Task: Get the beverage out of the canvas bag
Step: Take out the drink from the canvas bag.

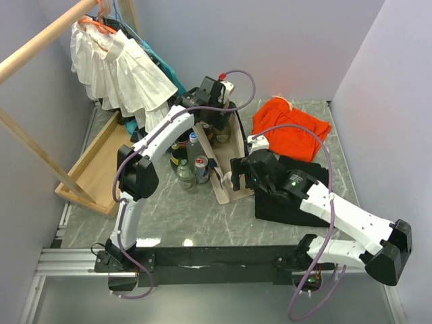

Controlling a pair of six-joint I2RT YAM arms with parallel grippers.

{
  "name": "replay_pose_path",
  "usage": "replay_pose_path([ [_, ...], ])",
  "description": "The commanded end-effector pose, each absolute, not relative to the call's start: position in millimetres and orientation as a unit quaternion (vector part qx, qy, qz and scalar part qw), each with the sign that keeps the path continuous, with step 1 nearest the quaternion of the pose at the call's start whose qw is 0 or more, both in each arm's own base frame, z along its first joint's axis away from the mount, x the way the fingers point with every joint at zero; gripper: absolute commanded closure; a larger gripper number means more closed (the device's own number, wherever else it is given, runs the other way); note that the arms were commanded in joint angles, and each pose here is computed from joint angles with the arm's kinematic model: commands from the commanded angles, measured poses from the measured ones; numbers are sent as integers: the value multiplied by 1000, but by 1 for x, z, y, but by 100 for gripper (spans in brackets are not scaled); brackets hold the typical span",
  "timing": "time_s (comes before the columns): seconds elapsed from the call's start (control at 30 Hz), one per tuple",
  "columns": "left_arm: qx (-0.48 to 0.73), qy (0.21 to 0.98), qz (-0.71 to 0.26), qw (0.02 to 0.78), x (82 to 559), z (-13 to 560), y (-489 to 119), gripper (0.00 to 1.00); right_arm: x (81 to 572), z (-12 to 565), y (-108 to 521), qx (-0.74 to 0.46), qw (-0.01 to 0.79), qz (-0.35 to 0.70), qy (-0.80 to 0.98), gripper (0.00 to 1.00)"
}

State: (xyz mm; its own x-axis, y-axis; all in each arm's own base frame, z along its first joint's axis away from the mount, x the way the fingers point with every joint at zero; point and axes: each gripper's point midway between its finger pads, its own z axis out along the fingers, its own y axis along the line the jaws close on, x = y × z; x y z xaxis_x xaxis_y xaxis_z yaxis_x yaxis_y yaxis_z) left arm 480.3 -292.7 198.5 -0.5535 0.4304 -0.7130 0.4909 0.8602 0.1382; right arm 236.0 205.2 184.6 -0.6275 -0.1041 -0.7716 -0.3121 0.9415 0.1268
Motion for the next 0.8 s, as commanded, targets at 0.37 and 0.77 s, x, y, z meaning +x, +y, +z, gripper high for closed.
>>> replay_pose_path([
  [0.37,261,883,3,391,492,187,-281,2,223,157,189,-149,380,84,909,0],
  [0.77,251,891,-52,376,493,168,-287,2,223,154,189,-152,378,78,910,0],
])
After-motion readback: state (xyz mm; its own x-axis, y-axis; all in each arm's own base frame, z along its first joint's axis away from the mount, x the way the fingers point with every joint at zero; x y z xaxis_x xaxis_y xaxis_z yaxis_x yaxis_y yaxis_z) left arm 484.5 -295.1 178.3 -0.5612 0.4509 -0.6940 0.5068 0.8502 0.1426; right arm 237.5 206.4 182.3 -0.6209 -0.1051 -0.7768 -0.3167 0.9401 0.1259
